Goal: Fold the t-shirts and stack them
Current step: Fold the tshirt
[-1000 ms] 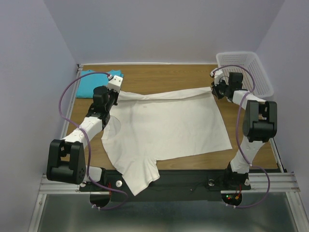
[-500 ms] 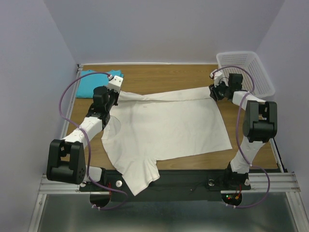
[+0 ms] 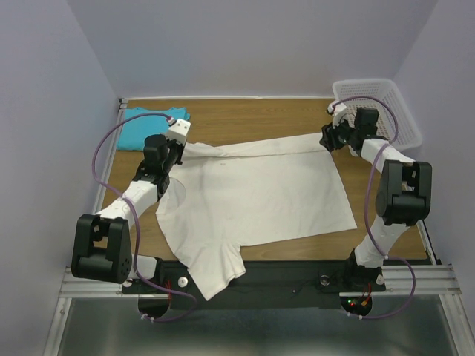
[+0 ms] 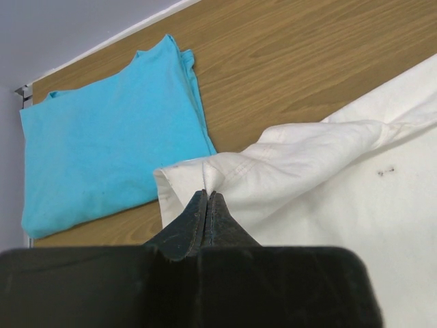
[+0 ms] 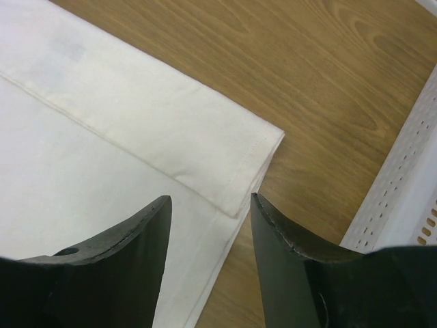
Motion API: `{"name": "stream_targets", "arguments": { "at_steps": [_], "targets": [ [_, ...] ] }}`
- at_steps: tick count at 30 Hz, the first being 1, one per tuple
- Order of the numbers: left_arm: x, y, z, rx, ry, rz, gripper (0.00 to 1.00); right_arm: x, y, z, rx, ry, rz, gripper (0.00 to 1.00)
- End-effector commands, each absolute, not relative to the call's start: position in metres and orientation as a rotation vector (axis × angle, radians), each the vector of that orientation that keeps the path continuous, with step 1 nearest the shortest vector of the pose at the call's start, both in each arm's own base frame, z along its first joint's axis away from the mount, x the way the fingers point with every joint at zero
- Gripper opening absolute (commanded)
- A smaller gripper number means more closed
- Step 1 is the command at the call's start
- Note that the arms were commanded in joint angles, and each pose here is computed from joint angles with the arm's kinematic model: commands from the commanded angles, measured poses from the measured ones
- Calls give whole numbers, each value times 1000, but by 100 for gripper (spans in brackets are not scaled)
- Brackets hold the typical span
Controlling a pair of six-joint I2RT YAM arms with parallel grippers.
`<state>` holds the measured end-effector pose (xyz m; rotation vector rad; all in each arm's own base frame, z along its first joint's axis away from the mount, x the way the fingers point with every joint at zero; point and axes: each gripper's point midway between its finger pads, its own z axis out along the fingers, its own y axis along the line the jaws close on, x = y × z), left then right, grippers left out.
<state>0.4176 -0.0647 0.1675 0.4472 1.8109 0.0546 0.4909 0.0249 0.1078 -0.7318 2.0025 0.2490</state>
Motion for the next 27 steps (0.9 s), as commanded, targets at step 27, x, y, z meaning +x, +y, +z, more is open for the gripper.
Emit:
{"name": "stream_targets", "arguments": {
  "at_steps": [27],
  "targets": [
    [395, -92, 171, 363, 1855, -9, 0, 452, 65, 150, -686, 1939, 531, 57]
  ]
}}
